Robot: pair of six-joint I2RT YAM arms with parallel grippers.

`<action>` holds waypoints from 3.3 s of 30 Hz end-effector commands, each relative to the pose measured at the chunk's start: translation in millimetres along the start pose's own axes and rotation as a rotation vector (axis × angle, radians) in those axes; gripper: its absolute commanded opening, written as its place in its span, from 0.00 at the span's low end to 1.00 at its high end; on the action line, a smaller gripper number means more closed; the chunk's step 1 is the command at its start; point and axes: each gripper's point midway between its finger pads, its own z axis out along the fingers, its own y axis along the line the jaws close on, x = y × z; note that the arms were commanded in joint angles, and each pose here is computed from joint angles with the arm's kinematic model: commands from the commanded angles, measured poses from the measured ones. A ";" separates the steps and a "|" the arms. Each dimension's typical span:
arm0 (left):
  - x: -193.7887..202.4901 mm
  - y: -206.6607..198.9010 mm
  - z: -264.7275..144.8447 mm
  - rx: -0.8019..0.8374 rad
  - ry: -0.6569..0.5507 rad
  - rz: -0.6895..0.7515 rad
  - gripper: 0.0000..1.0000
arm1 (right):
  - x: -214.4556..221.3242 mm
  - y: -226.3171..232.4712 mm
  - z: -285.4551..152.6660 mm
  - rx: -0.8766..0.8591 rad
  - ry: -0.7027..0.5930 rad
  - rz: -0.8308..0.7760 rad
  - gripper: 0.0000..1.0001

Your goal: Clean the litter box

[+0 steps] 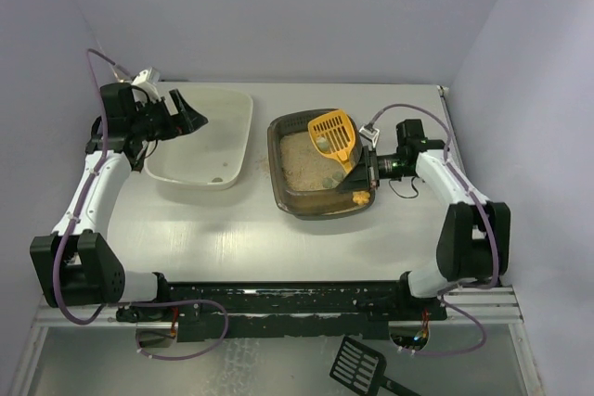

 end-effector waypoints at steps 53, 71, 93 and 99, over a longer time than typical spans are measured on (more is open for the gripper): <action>-17.3 51.2 5.7 -0.208 -0.006 0.069 0.99 | -58.2 -57.4 -20.6 0.606 0.041 -0.217 0.00; -18.9 48.6 5.9 -0.212 0.000 0.079 0.99 | -4.9 27.5 10.7 -0.391 0.067 0.371 0.00; -20.0 53.6 5.8 -0.232 -0.012 0.085 0.99 | -53.1 3.2 29.1 0.176 0.147 -0.123 0.00; -31.8 61.6 -3.1 -0.294 -0.010 0.152 0.99 | -72.5 21.1 66.7 0.147 0.228 -0.201 0.00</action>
